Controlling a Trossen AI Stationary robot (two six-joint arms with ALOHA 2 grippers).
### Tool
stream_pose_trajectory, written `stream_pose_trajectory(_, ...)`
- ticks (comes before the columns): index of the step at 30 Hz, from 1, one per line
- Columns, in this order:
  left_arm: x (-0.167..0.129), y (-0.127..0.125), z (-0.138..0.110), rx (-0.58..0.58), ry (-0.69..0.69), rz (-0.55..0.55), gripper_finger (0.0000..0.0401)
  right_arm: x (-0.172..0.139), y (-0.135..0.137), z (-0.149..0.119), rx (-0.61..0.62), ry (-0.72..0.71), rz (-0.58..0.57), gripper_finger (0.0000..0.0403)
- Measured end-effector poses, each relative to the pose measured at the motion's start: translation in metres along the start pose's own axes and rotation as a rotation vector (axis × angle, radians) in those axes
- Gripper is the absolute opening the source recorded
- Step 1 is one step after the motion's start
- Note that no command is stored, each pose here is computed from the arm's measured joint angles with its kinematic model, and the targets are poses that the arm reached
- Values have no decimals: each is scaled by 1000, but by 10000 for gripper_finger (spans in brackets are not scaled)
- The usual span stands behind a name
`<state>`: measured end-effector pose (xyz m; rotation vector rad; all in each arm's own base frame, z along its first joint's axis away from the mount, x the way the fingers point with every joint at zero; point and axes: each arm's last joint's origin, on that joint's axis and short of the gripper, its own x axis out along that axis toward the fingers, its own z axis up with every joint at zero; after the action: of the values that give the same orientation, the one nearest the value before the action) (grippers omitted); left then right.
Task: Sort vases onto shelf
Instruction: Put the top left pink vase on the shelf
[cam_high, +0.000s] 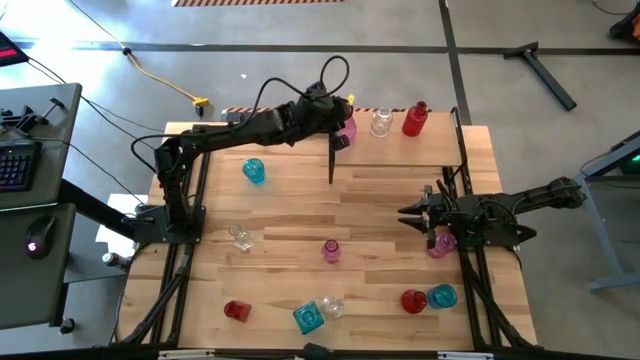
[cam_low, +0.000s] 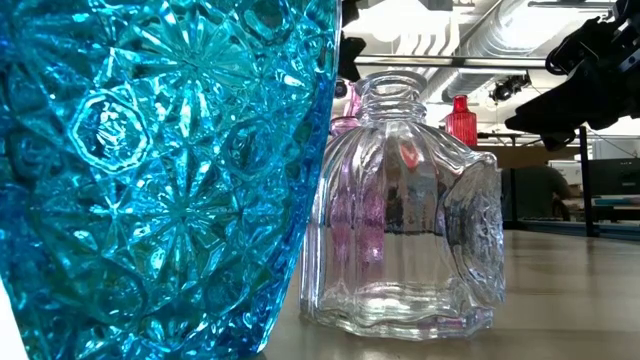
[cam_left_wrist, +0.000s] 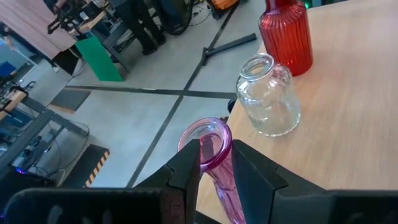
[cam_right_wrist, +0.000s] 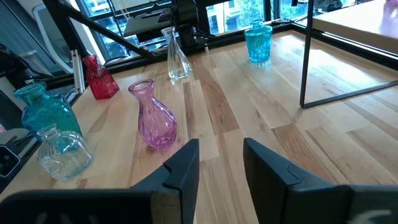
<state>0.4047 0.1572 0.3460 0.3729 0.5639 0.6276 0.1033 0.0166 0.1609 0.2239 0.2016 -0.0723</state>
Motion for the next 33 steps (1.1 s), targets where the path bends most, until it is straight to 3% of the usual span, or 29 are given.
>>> stream_pose_trajectory(14,-9,3,5,-29,-8,50,83,0,0,0,0,0,0,108)
stream_pose_trajectory(21,-21,9,3,-87,67,104,83,0,0,0,0,0,0,108)
stream_pose_trajectory(25,-21,11,-7,-116,146,101,83,0,0,0,0,0,0,108)
stream_pose_trajectory(33,-17,19,-14,-154,170,58,83,0,0,0,0,0,0,108)
